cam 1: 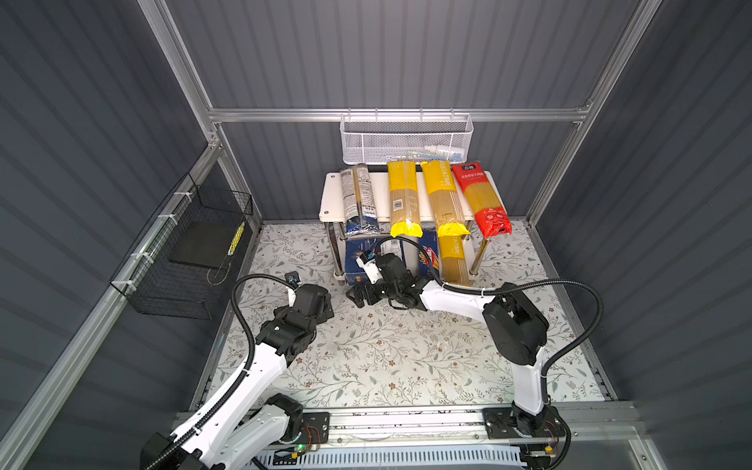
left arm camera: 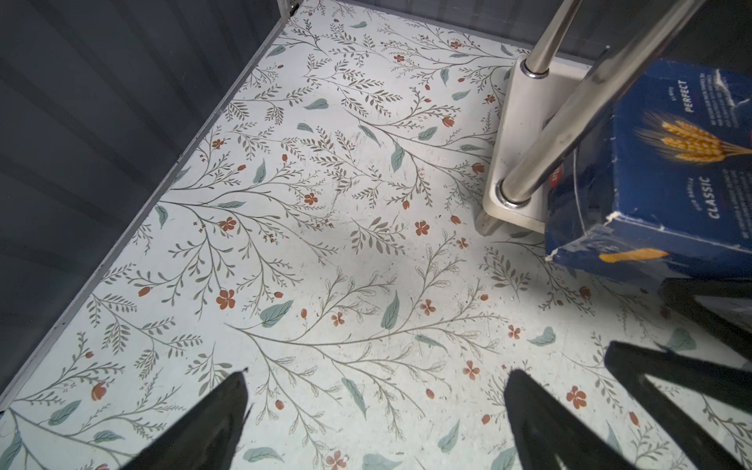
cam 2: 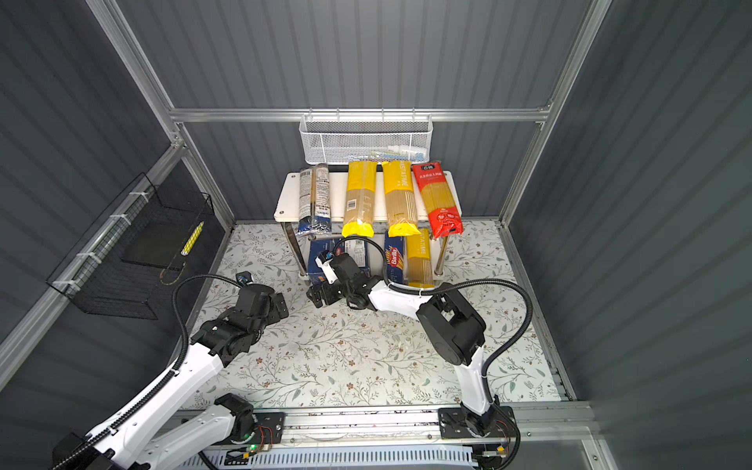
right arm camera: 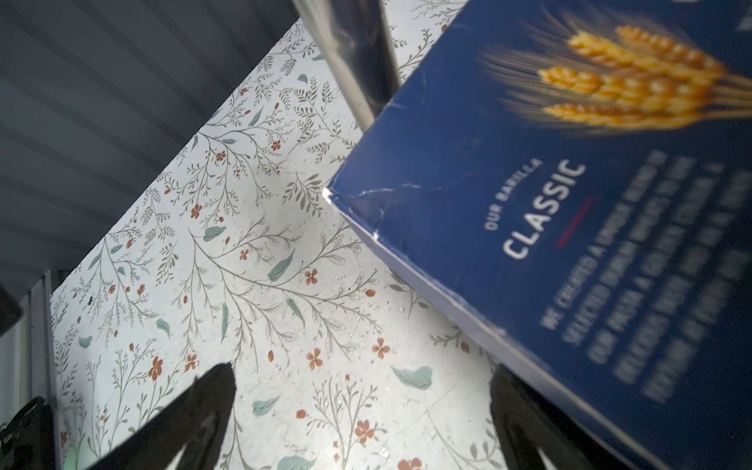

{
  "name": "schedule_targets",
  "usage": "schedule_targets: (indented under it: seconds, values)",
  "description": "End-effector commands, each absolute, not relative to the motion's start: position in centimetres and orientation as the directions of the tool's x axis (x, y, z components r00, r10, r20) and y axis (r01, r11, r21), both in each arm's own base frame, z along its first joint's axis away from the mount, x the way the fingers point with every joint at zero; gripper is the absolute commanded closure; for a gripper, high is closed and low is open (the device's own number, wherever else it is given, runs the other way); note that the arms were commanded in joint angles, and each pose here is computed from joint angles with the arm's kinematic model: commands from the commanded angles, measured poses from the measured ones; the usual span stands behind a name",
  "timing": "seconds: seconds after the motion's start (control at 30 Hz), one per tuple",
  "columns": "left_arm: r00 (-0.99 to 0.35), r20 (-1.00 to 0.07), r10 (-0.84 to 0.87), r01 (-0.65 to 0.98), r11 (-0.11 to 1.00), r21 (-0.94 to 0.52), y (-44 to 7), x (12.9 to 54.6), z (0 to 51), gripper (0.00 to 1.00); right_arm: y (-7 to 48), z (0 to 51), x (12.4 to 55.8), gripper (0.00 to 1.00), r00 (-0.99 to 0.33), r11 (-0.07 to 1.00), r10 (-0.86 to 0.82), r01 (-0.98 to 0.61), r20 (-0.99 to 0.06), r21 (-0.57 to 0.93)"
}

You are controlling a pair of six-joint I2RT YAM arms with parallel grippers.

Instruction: Place and organize the pasta boxes and bags onto the shelf

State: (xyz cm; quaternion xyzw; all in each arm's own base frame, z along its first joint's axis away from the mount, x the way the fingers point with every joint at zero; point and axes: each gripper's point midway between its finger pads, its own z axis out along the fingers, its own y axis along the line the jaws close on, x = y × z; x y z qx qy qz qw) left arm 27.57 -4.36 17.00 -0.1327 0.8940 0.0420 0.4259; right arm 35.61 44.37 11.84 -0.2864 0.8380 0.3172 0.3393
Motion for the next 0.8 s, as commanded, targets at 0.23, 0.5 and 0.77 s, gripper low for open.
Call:
schedule_targets:
  seconds: [0.23,0.5,0.77]
  values:
    - [-0.598,-0.776,-0.2,-0.301,0.953,-0.014,-4.0,28.4,16.2,0.01,44.1,12.6,36.1,0.01,-0.577,0.631,-0.297,-0.717,-0.761,0.297]
    - [-0.529,-0.829,-0.181,-0.291,0.956,-0.023,-3.3,31.2,15.4,0.01,37.4,13.4,33.7,0.01,-0.603,0.753,-0.215,-0.603,-0.768,0.262]
    - [-0.42,-0.883,-0.209,-0.35,0.935,-0.055,0.2,33.5,14.2,0.01,22.6,14.3,31.6,0.01,-0.648,0.964,-0.139,-0.263,-0.749,0.048]
